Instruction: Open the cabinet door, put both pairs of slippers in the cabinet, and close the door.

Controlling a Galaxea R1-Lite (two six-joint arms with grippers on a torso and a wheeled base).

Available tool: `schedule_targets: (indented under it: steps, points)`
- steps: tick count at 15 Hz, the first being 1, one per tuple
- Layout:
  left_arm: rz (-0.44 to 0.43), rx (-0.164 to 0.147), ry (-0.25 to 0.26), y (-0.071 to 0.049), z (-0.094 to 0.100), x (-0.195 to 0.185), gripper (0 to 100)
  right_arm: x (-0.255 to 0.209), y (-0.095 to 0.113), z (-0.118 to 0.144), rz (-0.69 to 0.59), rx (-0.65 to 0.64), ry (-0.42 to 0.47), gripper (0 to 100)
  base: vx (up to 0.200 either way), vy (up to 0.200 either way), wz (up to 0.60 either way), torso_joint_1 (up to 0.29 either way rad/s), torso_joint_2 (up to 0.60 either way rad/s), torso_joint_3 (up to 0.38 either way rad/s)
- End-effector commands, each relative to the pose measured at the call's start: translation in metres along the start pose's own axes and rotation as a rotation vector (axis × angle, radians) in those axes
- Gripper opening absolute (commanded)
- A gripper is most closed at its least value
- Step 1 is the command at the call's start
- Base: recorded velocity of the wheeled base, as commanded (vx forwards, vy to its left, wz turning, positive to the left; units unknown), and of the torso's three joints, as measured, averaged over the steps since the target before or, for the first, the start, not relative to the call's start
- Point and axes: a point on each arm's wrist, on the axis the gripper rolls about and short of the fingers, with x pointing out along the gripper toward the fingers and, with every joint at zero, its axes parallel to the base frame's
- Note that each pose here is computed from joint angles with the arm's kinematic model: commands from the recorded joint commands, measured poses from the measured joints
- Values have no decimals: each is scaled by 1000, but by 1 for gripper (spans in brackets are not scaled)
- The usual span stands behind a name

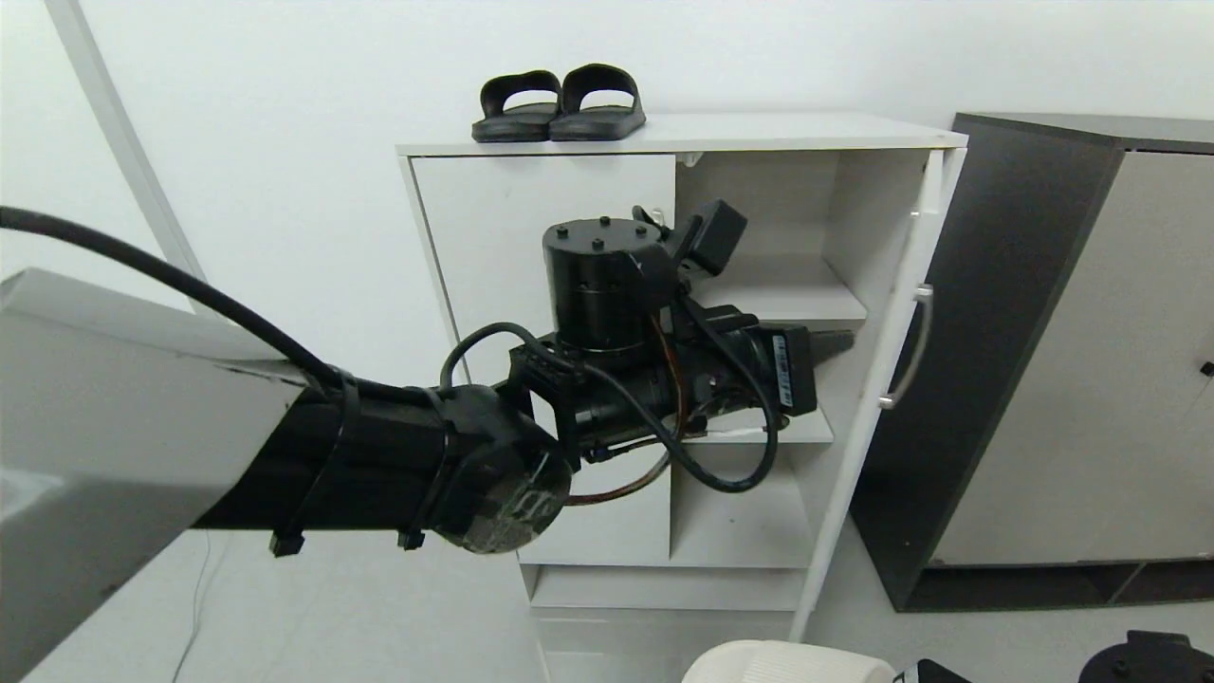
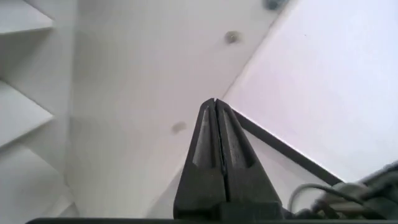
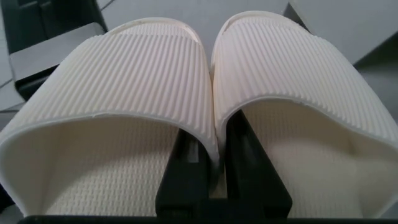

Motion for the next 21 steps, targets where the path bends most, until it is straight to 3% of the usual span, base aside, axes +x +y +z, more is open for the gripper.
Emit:
schedule_targets:
  steps: [1, 3, 5, 6, 8, 10, 11, 12, 13, 16, 18, 20, 21]
  points:
    - [-15, -4, 9, -7, -3, 1, 0, 0, 0, 0, -1, -1, 0, 0, 0, 0, 0, 0, 0, 0]
    - [33, 10, -19, 7, 3, -8, 0, 4, -3, 7, -21, 11, -20, 0, 0, 0, 0, 0, 0, 0]
    - [103, 29, -68, 9, 18, -32, 0, 8, -17, 10, -91, 40, -24, 0, 0, 0, 0, 0, 0, 0]
    - [150, 56, -108, 6, 37, -63, 0, 11, -32, 16, -171, 69, -42, 0, 0, 0, 0, 0, 0, 0]
    - [281, 134, -120, 0, 56, -121, 0, 17, -54, 25, -313, 110, -63, 0, 0, 0, 0, 0, 0, 0]
    - [465, 151, -134, -17, 61, -175, 0, 30, -68, 36, -461, 194, -90, 0, 0, 0, 0, 0, 0, 0]
    - [515, 153, -153, -31, 58, -201, 0, 38, -76, 41, -521, 239, -108, 0, 0, 0, 0, 0, 0, 0]
    - [538, 155, -164, -37, 54, -214, 0, 42, -79, 43, -548, 264, -115, 0, 0, 0, 0, 0, 0, 0]
    - [629, 162, -200, -55, 42, -246, 0, 52, -89, 50, -631, 316, -141, 0, 0, 0, 0, 0, 0, 0]
    - [890, 189, -254, -83, 19, -293, 0, 71, -108, 53, -807, 372, -157, 0, 0, 0, 0, 0, 0, 0]
    - [1242, 246, -306, -104, -8, -343, 0, 85, -117, 51, -910, 386, -147, 0, 0, 0, 0, 0, 0, 0]
    - [1382, 265, -364, -126, -42, -373, 0, 87, -118, 49, -930, 385, -148, 0, 0, 0, 0, 0, 0, 0]
    - [1428, 279, -378, -135, -68, -385, 0, 87, -118, 48, -932, 380, -153, 0, 0, 0, 0, 0, 0, 0]
